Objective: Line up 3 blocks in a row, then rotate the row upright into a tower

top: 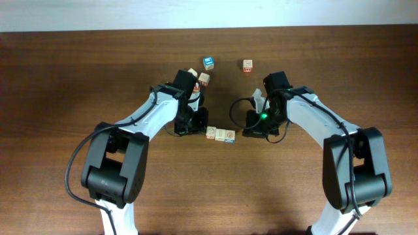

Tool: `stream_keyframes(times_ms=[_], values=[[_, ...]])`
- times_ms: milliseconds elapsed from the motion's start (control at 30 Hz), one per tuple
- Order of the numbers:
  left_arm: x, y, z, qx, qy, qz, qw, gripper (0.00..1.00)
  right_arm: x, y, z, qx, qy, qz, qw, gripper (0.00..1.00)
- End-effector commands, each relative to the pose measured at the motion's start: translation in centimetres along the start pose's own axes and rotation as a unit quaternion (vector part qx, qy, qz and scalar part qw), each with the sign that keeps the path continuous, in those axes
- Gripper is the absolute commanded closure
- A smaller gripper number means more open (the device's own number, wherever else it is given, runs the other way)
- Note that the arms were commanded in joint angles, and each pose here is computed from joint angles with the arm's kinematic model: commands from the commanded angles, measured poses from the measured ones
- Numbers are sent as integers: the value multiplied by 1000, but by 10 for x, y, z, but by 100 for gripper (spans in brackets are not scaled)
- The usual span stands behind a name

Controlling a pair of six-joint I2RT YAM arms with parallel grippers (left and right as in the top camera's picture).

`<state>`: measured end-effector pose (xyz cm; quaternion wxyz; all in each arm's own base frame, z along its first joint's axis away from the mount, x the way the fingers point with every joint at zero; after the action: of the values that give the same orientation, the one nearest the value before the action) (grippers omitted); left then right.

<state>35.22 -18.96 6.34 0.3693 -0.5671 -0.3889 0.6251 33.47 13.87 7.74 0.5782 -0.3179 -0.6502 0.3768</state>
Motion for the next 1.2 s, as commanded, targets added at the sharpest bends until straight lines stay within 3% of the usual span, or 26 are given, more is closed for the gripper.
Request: stream_keyframes(times_ms=[0, 367, 667, 1000, 1167], values=[[3, 4, 3, 8, 15, -4, 1000, 100, -1, 3, 5, 4, -12, -14, 1000, 96], [4, 4, 5, 13, 12, -6, 1000, 100, 8, 27, 6, -24, 18, -51, 998, 96], [4, 4, 5, 15, 11, -7, 1000, 100, 8, 30, 5, -27, 37, -27, 999, 96], [5, 4, 7, 18, 10, -9, 1000, 100, 20, 37, 9, -20, 19, -30, 999, 96], [5, 4, 7, 18, 10, -9, 1000, 100, 36, 29, 0, -25, -3, -74, 997, 96]])
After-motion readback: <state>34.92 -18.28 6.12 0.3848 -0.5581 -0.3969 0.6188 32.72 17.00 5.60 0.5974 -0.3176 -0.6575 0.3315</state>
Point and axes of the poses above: each gripper's point midway between its finger pads, its own y axis out along the fingers, its own x axis along the line the jaws close on, z = x × y, the point moved 5 cm from there along -y, back along the fingers, and after that the axes turned 6 degrees about -y, right-handed, at the moved point
